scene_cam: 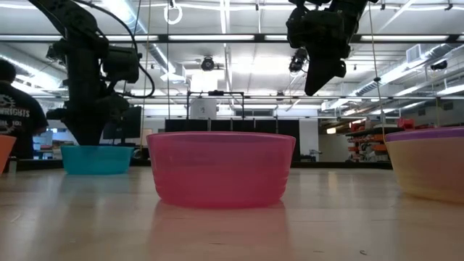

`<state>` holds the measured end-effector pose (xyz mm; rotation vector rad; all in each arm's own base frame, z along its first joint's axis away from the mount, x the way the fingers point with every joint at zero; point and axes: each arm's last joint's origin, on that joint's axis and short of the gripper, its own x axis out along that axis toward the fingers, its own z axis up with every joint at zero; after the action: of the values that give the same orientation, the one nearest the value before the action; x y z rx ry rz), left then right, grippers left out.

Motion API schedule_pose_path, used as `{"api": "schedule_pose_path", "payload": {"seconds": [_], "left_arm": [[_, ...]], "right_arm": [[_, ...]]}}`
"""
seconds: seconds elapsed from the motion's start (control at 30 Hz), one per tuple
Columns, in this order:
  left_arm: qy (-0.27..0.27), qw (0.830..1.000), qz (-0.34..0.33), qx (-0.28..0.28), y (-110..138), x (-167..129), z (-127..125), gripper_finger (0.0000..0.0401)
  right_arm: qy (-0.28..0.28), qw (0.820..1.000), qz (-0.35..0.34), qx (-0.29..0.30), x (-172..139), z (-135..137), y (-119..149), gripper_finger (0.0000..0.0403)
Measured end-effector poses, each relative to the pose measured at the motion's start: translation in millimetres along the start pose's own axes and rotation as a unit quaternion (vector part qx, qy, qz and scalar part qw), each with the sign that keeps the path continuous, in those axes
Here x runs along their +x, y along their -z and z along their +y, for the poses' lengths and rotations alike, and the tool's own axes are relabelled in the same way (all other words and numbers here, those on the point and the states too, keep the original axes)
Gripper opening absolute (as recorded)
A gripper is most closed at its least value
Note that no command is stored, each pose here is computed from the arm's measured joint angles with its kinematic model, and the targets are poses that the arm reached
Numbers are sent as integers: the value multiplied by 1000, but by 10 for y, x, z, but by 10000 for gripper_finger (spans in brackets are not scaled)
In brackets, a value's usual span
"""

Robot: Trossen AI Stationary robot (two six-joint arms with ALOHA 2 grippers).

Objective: Nest bowls inside each other
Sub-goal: Stack the blue bowl on the orange bowl

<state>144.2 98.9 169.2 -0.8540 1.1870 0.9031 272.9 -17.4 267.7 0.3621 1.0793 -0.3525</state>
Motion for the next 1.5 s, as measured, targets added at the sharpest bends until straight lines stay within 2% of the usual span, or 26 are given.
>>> {"api": "schedule_pose_path", "payload": {"seconds": [0.2, 0.43, 0.6, 0.83, 1.0, 1.17, 1.33, 1.5], "left_arm": [[-2, 1000, -1, -19, -7, 0, 11, 59], [-2, 1000, -3, -24, -21, 1, 27, 11], [-2, 1000, -3, -21, -20, 1, 25, 14], [29, 999, 21, 12, 29, -1, -37, 8], [13, 998, 56, 34, 108, -62, -75, 6], [0, 995, 80, 59, 159, -209, -163, 5], [16, 994, 66, 90, 174, -402, -354, 5], [14, 990, 78, 121, 327, -576, -524, 5]], "right_arm": [[0, 1000, 0, 1, 0, 0, 0, 63], [6, 1000, -3, -1, 1, -3, -2, 64], [12, 1000, -7, -2, 1, -6, -5, 64], [11, 1000, -7, -2, 1, -6, -6, 64], [11, 1000, -7, -2, 1, -6, -6, 64], [13, 1000, -8, -2, 1, -7, -6, 64], [20, 1000, -11, -2, 1, -12, -8, 64], [19, 1000, -11, -3, -2, 14, 4, 64]]}}
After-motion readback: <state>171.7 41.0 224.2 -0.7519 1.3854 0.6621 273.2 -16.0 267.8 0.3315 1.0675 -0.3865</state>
